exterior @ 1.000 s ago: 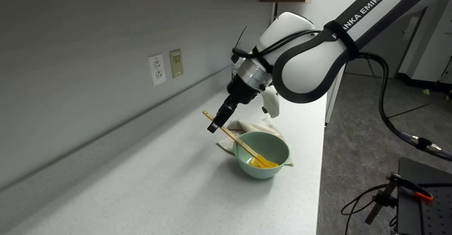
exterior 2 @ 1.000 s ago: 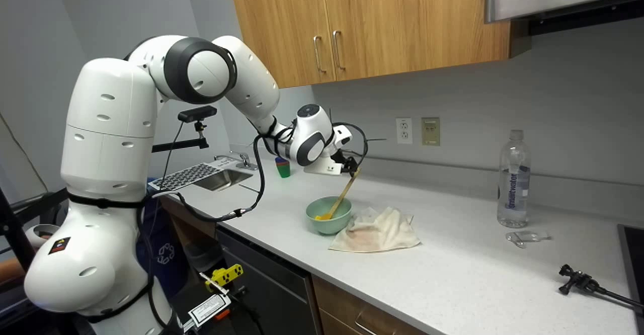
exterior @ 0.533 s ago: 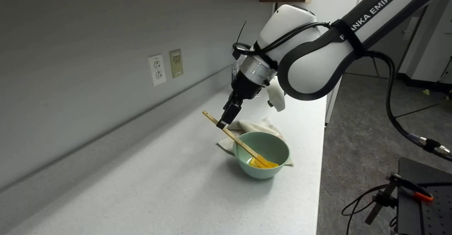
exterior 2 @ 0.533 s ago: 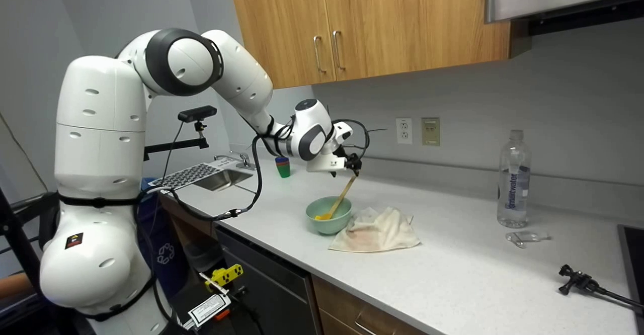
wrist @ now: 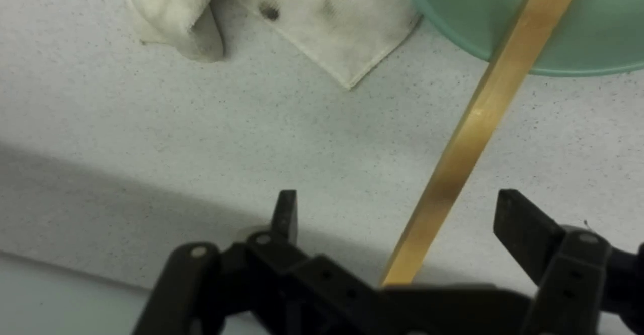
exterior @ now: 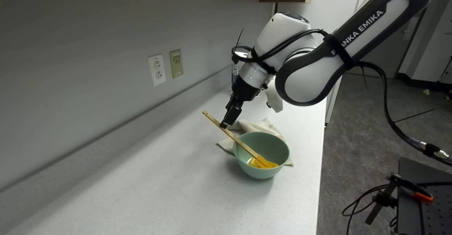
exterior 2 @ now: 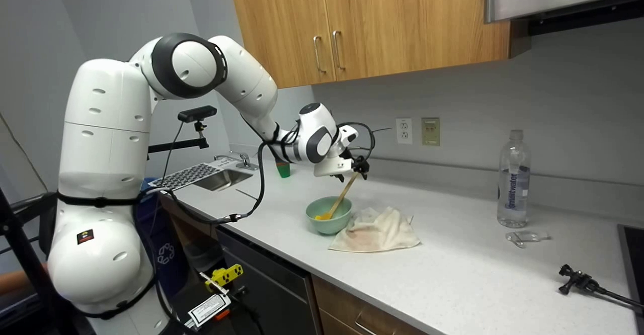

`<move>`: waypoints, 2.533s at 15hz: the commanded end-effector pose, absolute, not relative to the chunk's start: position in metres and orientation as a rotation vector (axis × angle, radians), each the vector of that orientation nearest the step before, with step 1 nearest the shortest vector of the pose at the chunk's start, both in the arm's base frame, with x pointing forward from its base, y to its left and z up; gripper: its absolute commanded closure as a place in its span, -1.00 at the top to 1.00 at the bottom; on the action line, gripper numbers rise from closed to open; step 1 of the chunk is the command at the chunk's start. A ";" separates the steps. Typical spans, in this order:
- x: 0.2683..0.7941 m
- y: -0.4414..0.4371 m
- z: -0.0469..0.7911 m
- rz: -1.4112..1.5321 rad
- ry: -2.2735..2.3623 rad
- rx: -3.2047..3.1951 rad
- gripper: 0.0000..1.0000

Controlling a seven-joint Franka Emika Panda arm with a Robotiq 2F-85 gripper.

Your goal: Mix the contents of the bowl with the spatula

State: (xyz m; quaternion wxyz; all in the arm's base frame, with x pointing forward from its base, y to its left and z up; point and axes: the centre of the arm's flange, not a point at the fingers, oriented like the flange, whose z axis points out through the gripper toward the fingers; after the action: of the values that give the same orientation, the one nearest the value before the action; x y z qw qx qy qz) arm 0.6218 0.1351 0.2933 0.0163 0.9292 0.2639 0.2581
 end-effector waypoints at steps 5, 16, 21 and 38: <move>0.640 0.156 0.281 0.810 0.803 2.892 0.99; 0.639 0.146 0.268 0.789 0.773 2.911 -0.72; 0.621 0.161 0.288 0.811 0.832 2.896 -0.98; 0.536 0.162 0.345 1.354 0.948 2.664 -0.95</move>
State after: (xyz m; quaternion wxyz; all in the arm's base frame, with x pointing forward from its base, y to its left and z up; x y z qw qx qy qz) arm 0.5726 0.1730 0.3436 -0.0013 0.8652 0.2992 0.4023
